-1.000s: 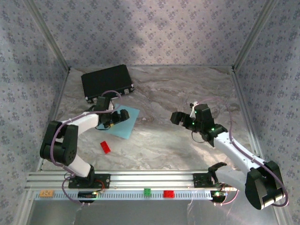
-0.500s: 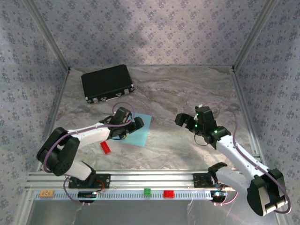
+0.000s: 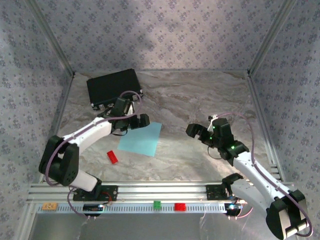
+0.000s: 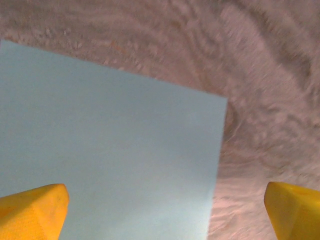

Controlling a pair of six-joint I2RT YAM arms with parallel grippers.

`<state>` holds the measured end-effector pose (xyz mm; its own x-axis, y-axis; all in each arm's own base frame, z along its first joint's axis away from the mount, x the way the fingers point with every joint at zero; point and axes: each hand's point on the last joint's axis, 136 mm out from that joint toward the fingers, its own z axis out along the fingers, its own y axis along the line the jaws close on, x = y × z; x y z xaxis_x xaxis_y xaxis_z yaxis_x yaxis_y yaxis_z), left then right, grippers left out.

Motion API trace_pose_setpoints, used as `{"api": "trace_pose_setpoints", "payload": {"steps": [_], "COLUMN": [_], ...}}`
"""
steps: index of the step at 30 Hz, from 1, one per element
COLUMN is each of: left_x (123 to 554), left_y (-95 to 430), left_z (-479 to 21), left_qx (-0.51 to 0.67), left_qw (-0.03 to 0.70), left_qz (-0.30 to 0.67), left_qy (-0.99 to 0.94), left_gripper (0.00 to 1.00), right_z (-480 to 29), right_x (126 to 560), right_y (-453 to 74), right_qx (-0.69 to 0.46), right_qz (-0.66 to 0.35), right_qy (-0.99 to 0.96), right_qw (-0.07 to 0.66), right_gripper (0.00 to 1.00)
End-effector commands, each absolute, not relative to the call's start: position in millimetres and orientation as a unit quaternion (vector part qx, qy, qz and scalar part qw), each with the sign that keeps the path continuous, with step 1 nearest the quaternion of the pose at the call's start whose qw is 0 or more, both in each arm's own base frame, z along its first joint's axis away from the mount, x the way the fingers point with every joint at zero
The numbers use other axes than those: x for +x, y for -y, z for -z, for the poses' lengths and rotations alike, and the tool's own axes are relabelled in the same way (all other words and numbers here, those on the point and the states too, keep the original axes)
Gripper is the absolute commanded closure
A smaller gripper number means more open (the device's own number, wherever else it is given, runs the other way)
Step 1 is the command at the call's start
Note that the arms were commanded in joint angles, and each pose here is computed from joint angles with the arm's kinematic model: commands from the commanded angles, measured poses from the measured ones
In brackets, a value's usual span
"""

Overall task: Fold a paper plane with a square sheet of paper (pick it up from the middle)
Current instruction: Move the square sheet of paper to the center of the table.

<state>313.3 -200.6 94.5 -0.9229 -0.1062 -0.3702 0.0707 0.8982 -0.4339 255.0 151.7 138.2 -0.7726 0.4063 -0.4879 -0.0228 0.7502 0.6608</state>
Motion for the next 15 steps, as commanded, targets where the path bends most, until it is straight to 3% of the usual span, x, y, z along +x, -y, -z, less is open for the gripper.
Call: {"api": "trace_pose_setpoints", "payload": {"steps": [1,15], "left_x": [285,267], "left_y": [200,212], "left_z": [-76,-36], "left_qx": [0.057,-0.024], "left_qw": [0.118,0.07], "left_qz": [0.222,0.229], "left_qy": [-0.966,-0.971], "left_gripper": [0.0,0.01], "right_z": [-141,-132], "right_x": [254,261], "right_y": [-160,-131], "right_qx": [0.099,0.184], "right_qz": [-0.352,-0.296], "right_qy": [-0.877,-0.876], "right_qw": [0.313,0.334], "right_gripper": [0.01,0.01]}}
